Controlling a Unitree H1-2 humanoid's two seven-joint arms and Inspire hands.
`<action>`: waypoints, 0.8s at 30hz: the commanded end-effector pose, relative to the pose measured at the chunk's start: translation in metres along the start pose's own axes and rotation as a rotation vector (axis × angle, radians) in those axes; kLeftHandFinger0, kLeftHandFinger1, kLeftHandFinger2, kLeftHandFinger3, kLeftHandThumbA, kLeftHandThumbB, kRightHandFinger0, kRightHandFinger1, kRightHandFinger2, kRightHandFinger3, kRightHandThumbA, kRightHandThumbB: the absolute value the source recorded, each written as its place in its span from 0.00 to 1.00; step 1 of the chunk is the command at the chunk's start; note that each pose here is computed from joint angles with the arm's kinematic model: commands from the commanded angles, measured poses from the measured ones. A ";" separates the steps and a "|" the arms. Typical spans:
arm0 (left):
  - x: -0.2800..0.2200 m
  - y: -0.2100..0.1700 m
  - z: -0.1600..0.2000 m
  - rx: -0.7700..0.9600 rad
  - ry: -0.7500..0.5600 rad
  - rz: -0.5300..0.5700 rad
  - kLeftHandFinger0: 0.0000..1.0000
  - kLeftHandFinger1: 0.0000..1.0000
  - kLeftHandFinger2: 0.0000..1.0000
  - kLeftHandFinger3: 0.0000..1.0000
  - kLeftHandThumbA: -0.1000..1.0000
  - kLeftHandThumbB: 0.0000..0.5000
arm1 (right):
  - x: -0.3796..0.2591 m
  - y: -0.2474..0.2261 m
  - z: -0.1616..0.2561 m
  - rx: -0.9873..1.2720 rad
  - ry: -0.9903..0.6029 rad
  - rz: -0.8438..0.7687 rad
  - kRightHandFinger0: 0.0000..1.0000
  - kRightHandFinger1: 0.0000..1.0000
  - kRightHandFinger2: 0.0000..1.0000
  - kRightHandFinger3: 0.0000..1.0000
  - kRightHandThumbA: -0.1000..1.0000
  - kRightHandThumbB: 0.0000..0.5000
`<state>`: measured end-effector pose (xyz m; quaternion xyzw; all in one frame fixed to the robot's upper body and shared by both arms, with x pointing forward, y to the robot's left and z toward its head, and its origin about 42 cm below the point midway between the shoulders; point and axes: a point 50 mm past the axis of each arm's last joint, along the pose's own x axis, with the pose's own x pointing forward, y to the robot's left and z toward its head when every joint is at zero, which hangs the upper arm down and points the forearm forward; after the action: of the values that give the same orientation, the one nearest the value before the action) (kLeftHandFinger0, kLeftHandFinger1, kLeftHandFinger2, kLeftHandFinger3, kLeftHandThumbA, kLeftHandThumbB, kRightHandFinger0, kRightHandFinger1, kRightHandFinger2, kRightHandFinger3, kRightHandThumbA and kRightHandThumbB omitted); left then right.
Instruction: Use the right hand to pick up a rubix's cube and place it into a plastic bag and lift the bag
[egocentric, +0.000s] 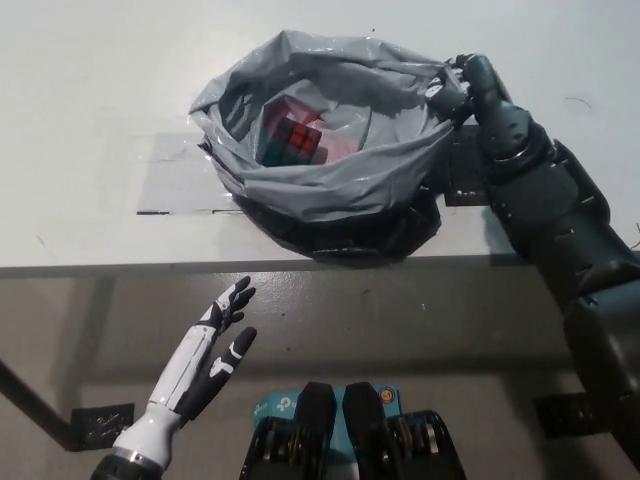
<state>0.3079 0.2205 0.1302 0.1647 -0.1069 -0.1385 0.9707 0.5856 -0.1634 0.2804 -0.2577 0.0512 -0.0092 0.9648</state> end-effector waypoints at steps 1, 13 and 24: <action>0.007 0.006 0.012 0.023 -0.061 -0.008 1.00 1.00 1.00 1.00 0.94 0.30 | 0.005 -0.026 0.037 0.176 -0.093 -0.084 0.01 0.06 0.25 0.74 0.00 0.50; 0.009 0.007 0.012 0.019 -0.057 -0.008 1.00 1.00 1.00 1.00 0.93 0.31 | 0.010 -0.044 0.053 0.971 0.025 0.043 0.00 0.10 0.38 1.00 0.00 0.59; 0.008 0.006 0.010 0.015 -0.056 -0.004 1.00 1.00 1.00 1.00 0.92 0.30 | -0.017 -0.078 0.159 1.582 -0.190 0.346 0.00 0.01 0.63 1.00 0.00 0.27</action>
<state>0.3093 0.2211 0.1261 0.1647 -0.0985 -0.1389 0.9715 0.5858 -0.1825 0.2771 0.1878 0.1274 -0.0507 0.9726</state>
